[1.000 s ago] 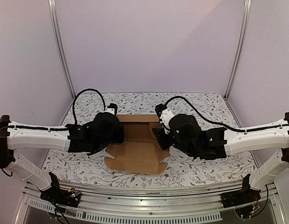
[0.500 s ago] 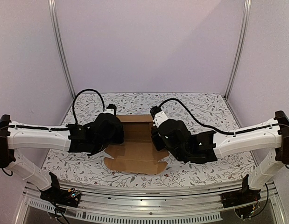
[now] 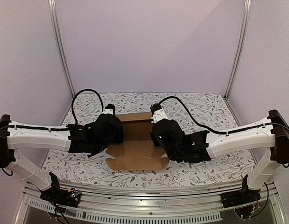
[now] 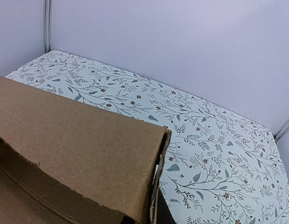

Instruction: Fold the paper box

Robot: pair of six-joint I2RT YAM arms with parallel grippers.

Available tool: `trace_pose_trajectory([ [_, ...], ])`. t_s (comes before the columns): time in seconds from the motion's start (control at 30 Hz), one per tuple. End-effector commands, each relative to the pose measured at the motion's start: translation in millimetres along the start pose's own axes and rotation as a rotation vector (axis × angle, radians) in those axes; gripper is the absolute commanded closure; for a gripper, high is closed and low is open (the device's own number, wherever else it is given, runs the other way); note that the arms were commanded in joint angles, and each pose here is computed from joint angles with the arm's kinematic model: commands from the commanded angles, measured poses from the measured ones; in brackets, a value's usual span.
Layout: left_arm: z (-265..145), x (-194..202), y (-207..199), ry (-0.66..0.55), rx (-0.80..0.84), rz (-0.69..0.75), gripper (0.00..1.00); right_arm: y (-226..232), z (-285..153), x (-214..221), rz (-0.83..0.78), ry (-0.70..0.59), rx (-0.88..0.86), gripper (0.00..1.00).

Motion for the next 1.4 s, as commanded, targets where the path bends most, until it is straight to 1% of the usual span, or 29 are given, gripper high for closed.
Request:
trace_pose_trajectory([
  [0.0,-7.0,-1.2,-19.8,0.005,0.053,-0.009,1.0,18.8,1.5,-8.2,0.003,-0.018,-0.051,1.0],
  [0.23,-7.1,-0.7,-23.1,0.012,0.055,-0.011,1.0,21.6,3.3,-12.7,0.009,-0.032,-0.049,1.0],
  [0.27,-6.9,-0.4,-23.8,0.013,0.055,-0.012,0.97,21.8,3.9,-13.0,0.009,-0.032,-0.046,1.0],
  [0.33,-6.3,0.2,-24.5,0.015,0.054,-0.01,0.88,22.2,4.1,-13.9,0.006,-0.034,-0.044,1.0],
  [0.4,-6.6,0.6,-24.2,0.016,0.051,-0.008,0.82,21.7,4.2,-13.9,0.005,-0.034,-0.04,1.0],
  [0.77,-13.2,-3.9,-18.9,0.016,0.041,-0.009,0.63,18.0,4.5,-16.0,-0.003,-0.039,-0.027,1.0],
  [0.8,-14.7,-3.8,-17.9,0.02,0.042,-0.007,0.61,17.7,5.9,-15.3,-0.007,-0.036,-0.029,1.0],
  [0.83,-16.4,-4.2,-16.6,0.024,0.043,-0.005,0.55,17.1,7.3,-15.1,-0.006,-0.035,-0.031,1.0],
  [1.03,-29.1,-0.5,-6.9,0.074,0.06,0.01,0.44,8.5,21.7,-8.8,-0.002,-0.012,-0.045,1.0],
  [1.1,-35.5,2.0,-2.4,0.103,0.071,0.023,0.37,5.7,28.1,-3.3,0.002,0.002,-0.056,1.0],
  [1.27,-51.9,5.0,11.9,0.148,0.094,0.034,0.32,-0.3,43.9,13.2,0.032,0.033,-0.099,1.0],
  [1.37,-62.0,5.6,14.2,0.174,0.135,0.049,0.32,2.1,53.9,23.9,0.031,0.048,-0.154,1.0],
])
Point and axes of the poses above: each gripper's point midway between its finger pads, its own z axis out along the fingers, its own y axis along the line the jaws close on, x = y × z, the point moved 2 cm from there along -z, back along the fingers, and after that the axes turned 9 degrees about -z, right-handed, at the moved point
